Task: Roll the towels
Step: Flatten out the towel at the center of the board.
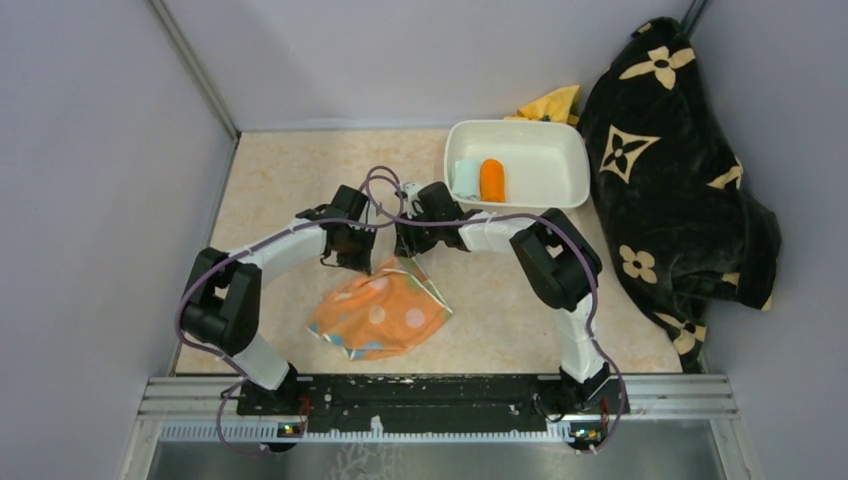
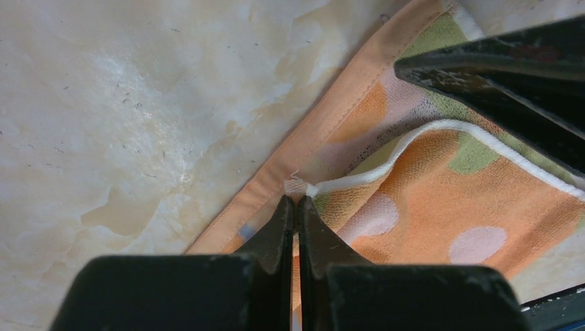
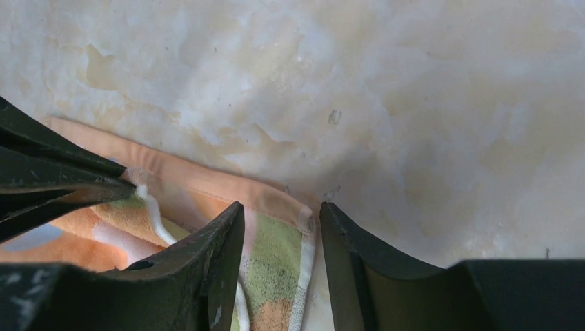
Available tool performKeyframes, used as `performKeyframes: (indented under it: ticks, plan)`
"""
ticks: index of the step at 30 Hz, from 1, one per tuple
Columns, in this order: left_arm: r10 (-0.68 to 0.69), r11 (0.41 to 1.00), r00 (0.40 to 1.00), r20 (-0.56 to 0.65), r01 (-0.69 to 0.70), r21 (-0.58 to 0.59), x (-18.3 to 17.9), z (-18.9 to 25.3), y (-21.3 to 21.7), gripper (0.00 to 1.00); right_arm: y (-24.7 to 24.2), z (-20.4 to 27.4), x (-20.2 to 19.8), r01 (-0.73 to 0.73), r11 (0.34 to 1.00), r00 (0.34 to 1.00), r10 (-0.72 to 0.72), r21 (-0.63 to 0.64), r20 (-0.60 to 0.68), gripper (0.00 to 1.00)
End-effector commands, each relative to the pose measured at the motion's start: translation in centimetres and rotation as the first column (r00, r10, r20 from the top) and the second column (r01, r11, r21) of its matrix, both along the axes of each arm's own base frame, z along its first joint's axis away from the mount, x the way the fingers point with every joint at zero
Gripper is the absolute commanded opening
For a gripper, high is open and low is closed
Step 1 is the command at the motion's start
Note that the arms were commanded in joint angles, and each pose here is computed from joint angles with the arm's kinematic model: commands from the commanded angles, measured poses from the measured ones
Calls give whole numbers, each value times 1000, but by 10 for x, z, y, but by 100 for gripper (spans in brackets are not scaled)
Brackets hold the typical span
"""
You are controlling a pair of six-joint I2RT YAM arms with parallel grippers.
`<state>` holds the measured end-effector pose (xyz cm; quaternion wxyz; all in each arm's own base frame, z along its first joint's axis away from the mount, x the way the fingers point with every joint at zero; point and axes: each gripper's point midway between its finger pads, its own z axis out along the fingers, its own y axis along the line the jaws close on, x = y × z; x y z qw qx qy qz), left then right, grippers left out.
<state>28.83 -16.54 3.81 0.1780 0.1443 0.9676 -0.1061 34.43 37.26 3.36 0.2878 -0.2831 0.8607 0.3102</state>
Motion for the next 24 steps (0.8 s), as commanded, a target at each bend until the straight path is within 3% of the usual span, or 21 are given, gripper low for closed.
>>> performKeyframes:
  ticks: [1, 6, 10, 17, 20, 24]
  plan:
    - [4, 999, 999, 42, -2, -41, 1, 14, -5, 0, 12, -10, 2, -58, 998, 998, 58, 15, 6, 43]
    - [18, 999, 997, 70, -15, -45, 0, 25, -3, 0, 4, -13, -2, -61, 998, 998, 62, -22, 4, 26]
    - [45, 998, 990, 134, -39, -47, 5, 48, 2, 0, -20, 10, 4, -9, 999, 999, 11, -42, 40, 2]
    - [127, 992, 932, 340, -114, -59, 27, 123, 27, 0, -105, 90, 28, 269, 962, 957, -263, -44, 120, 0]
    - [171, 985, 874, 456, -167, -50, 41, 162, 47, 0, -159, 131, 31, 433, 899, 893, -420, -58, 162, 0]
    - [219, 971, 752, 622, -230, -64, 61, 218, 69, 0, -224, 176, 25, 598, 800, 793, -583, -44, 174, 0]
